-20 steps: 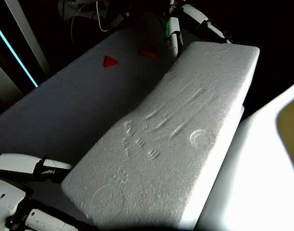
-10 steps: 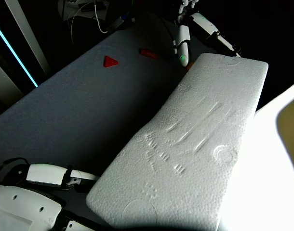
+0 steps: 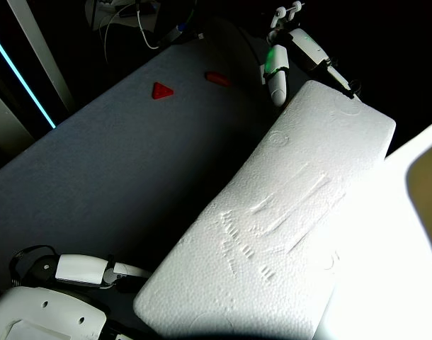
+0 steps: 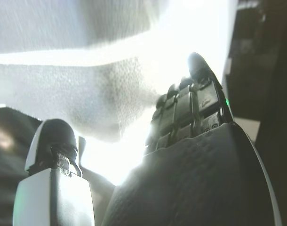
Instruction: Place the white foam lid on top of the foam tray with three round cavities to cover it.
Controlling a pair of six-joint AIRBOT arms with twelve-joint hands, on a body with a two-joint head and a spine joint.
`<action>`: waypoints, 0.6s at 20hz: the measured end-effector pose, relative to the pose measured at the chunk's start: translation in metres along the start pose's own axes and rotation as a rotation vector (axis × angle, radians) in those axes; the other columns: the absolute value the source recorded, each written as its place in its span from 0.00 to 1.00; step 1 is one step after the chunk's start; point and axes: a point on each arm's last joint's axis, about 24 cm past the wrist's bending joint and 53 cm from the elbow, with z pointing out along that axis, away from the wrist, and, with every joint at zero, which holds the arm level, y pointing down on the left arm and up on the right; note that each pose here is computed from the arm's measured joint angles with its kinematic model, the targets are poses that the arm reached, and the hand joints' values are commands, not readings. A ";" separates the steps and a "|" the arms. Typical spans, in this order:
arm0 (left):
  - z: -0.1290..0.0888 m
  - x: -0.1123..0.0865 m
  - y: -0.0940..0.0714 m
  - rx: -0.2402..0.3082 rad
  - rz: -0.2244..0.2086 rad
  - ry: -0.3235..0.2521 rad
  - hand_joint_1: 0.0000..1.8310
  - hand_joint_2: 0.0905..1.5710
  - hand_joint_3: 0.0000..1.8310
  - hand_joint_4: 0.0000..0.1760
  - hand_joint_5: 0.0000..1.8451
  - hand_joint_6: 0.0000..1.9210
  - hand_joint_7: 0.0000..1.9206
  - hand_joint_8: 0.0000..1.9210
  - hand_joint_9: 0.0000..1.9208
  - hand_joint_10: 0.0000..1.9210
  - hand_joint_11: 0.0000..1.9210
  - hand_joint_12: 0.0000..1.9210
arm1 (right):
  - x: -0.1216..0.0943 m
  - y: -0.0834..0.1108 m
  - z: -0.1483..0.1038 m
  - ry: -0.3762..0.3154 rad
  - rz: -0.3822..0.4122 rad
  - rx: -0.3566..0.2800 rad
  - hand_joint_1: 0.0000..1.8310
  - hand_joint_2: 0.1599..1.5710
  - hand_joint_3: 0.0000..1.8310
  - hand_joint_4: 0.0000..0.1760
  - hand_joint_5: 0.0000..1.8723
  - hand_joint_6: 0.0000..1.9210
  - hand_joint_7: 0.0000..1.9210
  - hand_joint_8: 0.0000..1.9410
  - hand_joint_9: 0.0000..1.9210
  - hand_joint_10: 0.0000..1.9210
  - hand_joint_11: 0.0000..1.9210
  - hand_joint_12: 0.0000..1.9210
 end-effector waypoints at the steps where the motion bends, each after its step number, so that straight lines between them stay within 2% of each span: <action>1: -0.001 0.000 0.001 -0.001 0.001 -0.001 0.22 0.69 0.00 0.07 0.03 0.00 0.00 0.00 0.00 0.00 0.00 0.23 | 0.000 0.000 0.000 0.002 -0.001 0.000 0.25 0.78 0.00 0.00 0.00 0.00 0.00 0.00 0.00 0.01 0.00 0.31; 3: -0.003 0.000 0.003 0.000 -0.002 -0.003 0.20 0.68 0.00 0.01 0.02 0.00 0.00 0.00 0.00 0.00 0.00 0.17 | 0.001 0.000 0.000 0.004 -0.001 0.001 0.25 0.77 0.00 0.00 0.00 0.00 0.00 0.00 0.00 0.01 0.00 0.31; 4: -0.005 0.000 0.008 -0.010 -0.001 -0.002 0.20 0.68 0.00 0.02 0.02 0.00 0.00 0.00 0.00 0.00 0.00 0.15 | 0.002 0.000 0.000 0.006 -0.006 -0.002 0.24 0.77 0.00 0.00 0.00 0.00 0.00 0.00 0.00 0.00 0.00 0.31; 5: -0.007 0.000 0.009 -0.010 -0.006 -0.005 0.20 0.69 0.00 0.03 0.02 0.00 0.00 0.00 0.00 0.00 0.00 0.16 | 0.002 0.001 0.000 0.007 -0.006 -0.002 0.23 0.79 0.00 0.00 0.01 0.00 0.01 0.00 0.03 0.02 0.00 0.46; 6: -0.008 0.000 0.010 -0.006 -0.007 -0.008 0.20 0.69 0.00 0.00 0.02 0.00 0.00 0.00 0.00 0.00 0.00 0.19 | 0.002 0.001 0.000 0.008 -0.007 -0.003 0.24 0.79 0.00 0.00 0.01 0.00 0.02 0.00 0.04 0.02 0.00 0.53; 7: -0.011 -0.001 0.010 -0.006 -0.009 -0.010 0.20 0.69 0.00 0.00 0.02 0.00 0.00 0.00 0.00 0.00 0.00 0.28 | 0.003 0.002 0.000 0.012 -0.012 -0.007 0.25 0.80 0.00 0.00 0.04 0.02 0.03 0.01 0.05 0.03 0.00 0.57; 8: -0.012 -0.001 0.011 -0.006 -0.007 -0.010 0.20 0.69 0.00 0.00 0.02 0.00 0.00 0.00 0.00 0.00 0.00 0.31 | 0.003 0.002 0.000 0.012 -0.012 -0.007 0.26 0.80 0.00 0.00 0.03 0.01 0.01 0.00 0.03 0.02 0.00 0.53; 9: -0.013 -0.002 0.011 -0.006 -0.005 -0.011 0.20 0.70 0.00 0.00 0.02 0.00 0.00 0.00 0.00 0.00 0.00 0.35 | 0.003 0.002 0.000 0.012 -0.012 -0.007 0.25 0.80 0.00 0.00 0.04 0.01 0.02 0.00 0.03 0.02 0.00 0.54; 10: -0.013 -0.002 0.012 -0.007 -0.004 -0.010 0.21 0.70 0.00 0.00 0.02 0.00 0.00 0.00 0.00 0.00 0.00 0.36 | 0.004 0.002 0.000 0.013 -0.014 -0.008 0.26 0.79 0.00 0.00 0.01 0.00 0.00 0.00 0.01 0.01 0.00 0.45; 11: -0.013 -0.002 0.012 -0.009 0.000 -0.011 0.21 0.69 0.00 0.00 0.01 0.00 0.00 0.00 0.00 0.00 0.00 0.32 | 0.004 0.002 0.000 0.013 -0.014 -0.008 0.26 0.78 0.00 0.00 0.00 0.00 0.00 0.00 0.01 0.00 0.00 0.43; 12: -0.013 -0.002 0.013 -0.011 0.002 -0.010 0.21 0.68 0.00 0.00 0.00 0.00 0.00 0.00 0.00 0.00 0.00 0.31 | 0.004 0.002 0.000 0.013 -0.014 -0.008 0.26 0.78 0.00 0.00 0.00 0.00 0.00 0.00 0.00 0.00 0.00 0.34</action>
